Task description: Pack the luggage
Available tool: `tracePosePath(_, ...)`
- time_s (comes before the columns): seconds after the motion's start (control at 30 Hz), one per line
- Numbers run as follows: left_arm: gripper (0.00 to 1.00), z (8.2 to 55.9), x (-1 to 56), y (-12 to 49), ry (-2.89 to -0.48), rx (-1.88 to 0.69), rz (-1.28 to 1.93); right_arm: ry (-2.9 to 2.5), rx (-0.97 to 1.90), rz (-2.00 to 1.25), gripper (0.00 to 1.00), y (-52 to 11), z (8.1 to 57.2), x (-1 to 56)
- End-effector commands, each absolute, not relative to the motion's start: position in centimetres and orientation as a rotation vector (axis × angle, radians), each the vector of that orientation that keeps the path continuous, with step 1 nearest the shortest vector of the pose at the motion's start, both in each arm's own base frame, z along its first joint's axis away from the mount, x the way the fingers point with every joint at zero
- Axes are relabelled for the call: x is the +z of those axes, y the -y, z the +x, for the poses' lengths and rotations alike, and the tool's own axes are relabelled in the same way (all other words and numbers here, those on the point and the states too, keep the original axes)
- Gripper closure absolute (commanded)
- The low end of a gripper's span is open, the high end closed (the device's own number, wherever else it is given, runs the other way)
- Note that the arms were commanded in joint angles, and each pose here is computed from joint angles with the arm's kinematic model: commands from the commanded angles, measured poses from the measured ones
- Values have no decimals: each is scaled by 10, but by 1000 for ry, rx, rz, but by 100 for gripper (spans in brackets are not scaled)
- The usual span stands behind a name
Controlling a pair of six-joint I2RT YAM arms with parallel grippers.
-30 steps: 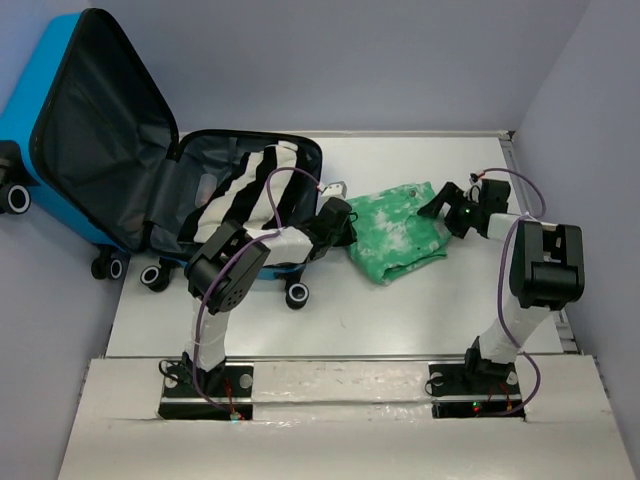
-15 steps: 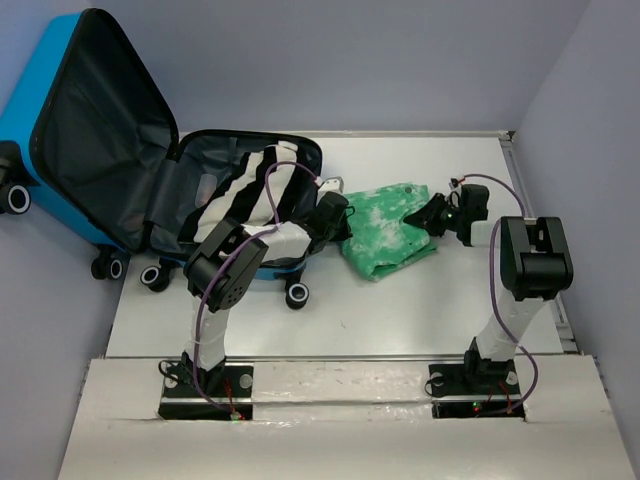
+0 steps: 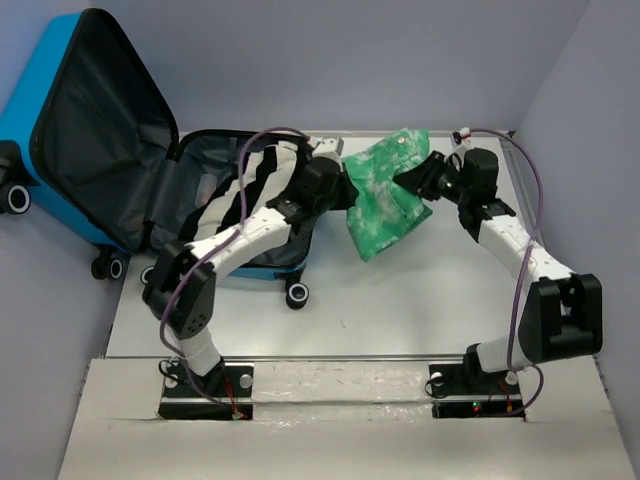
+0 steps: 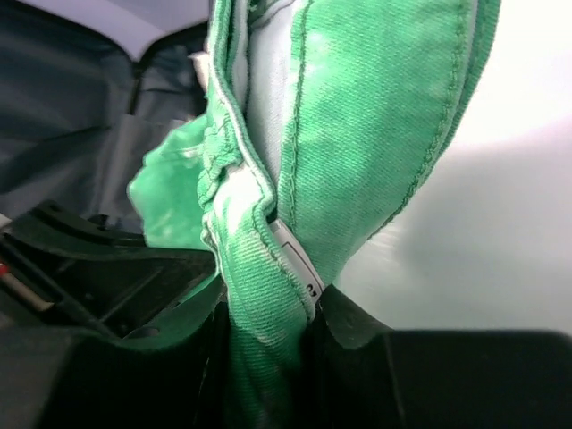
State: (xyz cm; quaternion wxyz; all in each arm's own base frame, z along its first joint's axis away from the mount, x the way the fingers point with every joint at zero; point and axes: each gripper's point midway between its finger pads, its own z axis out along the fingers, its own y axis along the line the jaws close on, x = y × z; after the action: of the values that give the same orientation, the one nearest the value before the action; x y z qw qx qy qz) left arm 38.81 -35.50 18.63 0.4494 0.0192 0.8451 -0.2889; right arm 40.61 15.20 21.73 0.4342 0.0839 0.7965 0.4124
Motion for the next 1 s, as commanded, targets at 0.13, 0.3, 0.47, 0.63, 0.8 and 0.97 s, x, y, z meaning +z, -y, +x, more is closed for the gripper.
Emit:
tracePosePath(0.13, 94, 406, 310, 209, -1793, -710, -235, -1813, 1206, -93, 93, -270, 424, 333)
tracePosePath(0.3, 94, 404, 294, 73, -1771, -428, -480, -1894, 1327, -129, 93, -351, 458, 299)
tracePosePath(0.47, 6, 396, 279, -16, -1756, -187, -703, -2025, 1357, -241, 41, -445, 478, 258)
tracePosePath(0.63, 1, 375, 295, -36, -1749, -161, -680, -2129, 1206, -384, 4, -469, 490, 206)
tracePosePath(0.8, 1, 324, 350, -36, -1618, -155, -656, -2073, 1126, -421, 2, -457, 481, 226)
tracePosePath(0.97, 1, 240, 365, -81, -1476, 96, -800, -1969, 1092, -514, 2, -455, 456, 278)
